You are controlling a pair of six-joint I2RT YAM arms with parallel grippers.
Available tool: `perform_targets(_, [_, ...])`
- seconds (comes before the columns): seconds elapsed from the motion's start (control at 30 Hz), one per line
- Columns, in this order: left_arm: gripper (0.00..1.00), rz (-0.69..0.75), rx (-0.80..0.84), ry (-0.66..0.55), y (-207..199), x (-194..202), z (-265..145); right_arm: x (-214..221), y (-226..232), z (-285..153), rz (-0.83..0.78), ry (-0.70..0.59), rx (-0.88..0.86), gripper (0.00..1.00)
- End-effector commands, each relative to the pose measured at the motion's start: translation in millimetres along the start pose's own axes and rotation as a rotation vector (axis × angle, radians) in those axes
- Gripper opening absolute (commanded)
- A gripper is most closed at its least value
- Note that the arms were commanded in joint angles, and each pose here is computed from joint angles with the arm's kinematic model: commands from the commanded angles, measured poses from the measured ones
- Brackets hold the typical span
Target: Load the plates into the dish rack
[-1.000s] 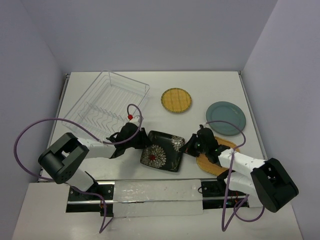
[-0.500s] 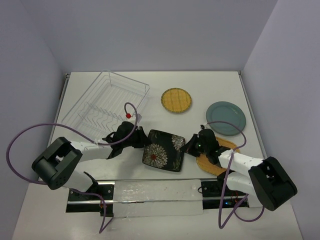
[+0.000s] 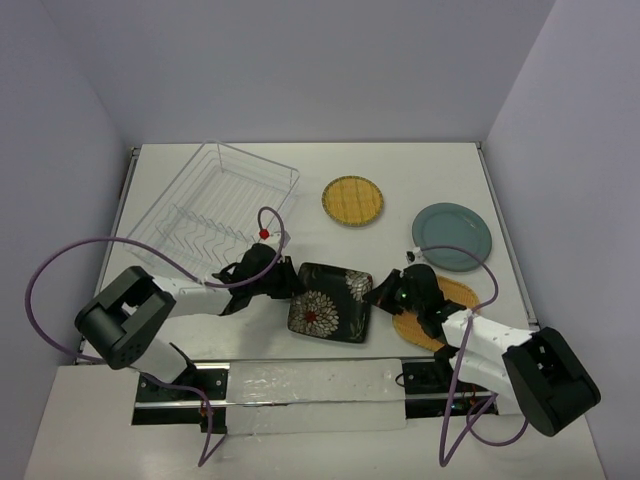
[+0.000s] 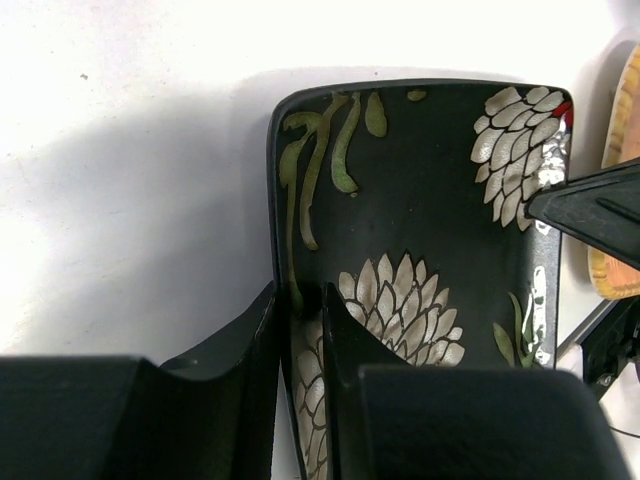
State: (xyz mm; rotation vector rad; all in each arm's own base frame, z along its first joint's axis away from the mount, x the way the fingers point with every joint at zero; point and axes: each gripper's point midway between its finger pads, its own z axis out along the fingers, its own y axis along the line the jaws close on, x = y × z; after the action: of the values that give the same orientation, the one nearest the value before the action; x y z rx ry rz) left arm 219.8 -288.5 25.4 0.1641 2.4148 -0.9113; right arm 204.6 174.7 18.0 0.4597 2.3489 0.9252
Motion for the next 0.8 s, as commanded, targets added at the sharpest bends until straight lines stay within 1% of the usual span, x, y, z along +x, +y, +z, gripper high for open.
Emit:
perform_targets(0.0, [0.04, 0.125, 0.528, 0.145, -125.4, 26.9, -34.9, 11.4, -2.9, 5.8, 0.017, 0.028, -0.012, 0.00])
perform_targets(0.03, [0.00, 0.133, 0.536, 0.129, -127.9, 23.7, -38.8, 11.4, -1.9, 6.4, 0.018, 0.030, -0.015, 0.00])
perform_targets(0.13, [0.00, 0.147, 0.528, 0.059, -130.9, 11.0, -46.8, 12.0, -3.3, 5.6, 0.005, 0.039, -0.003, 0.00])
perform_targets(0.2, [0.00, 0.150, 0.491, -0.017, -131.5, -6.1, -53.0, 5.9, -2.7, 4.0, -0.011, 0.025, 0.024, 0.02])
perform_targets(0.27, [0.00, 0.168, 0.467, -0.075, -132.6, -19.4, -58.9, -2.1, -1.3, 1.3, -0.027, 0.003, 0.048, 0.14])
perform_targets(0.3, [0.00, 0.174, 0.446, -0.113, -133.0, -28.8, -63.4, -8.0, 0.9, -1.1, -0.039, -0.025, 0.048, 0.26])
perform_targets(0.33, [0.00, 0.189, 0.415, -0.163, -132.3, -40.8, -69.0, -18.0, 8.0, -4.7, -0.054, -0.068, 0.033, 0.45])
perform_targets(0.37, [0.00, 0.196, 0.384, -0.209, -131.5, -52.2, -74.4, -26.0, 15.7, -9.2, -0.067, -0.101, 0.013, 0.59])
perform_targets(0.4, [0.00, 0.204, 0.362, -0.245, -131.5, -61.5, -79.3, -32.4, 23.1, -13.9, -0.078, -0.127, -0.006, 0.68])
perform_targets(0.53, [0.00, 0.248, 0.376, -0.320, -143.9, -81.4, -95.5, -55.3, 51.7, -36.2, -0.140, -0.219, -0.080, 0.86])
perform_targets(0.6, [0.00, 0.256, 0.367, -0.330, -147.9, -88.5, -97.8, -62.8, 60.4, -44.8, -0.164, -0.247, -0.093, 0.89])
perform_targets(0.7, [0.00, 0.261, 0.322, -0.372, -153.0, -108.9, -102.8, -74.7, 65.8, -61.5, -0.183, -0.290, -0.066, 0.91])
perform_targets(0.73, [0.00, 0.262, 0.327, -0.383, -157.2, -113.4, -104.9, -76.7, 69.1, -65.0, -0.192, -0.303, -0.080, 0.92])
perform_targets(0.77, [0.00, 0.265, 0.290, -0.406, -157.1, -123.5, -105.6, -82.9, 76.6, -74.6, -0.214, -0.335, -0.099, 0.92])
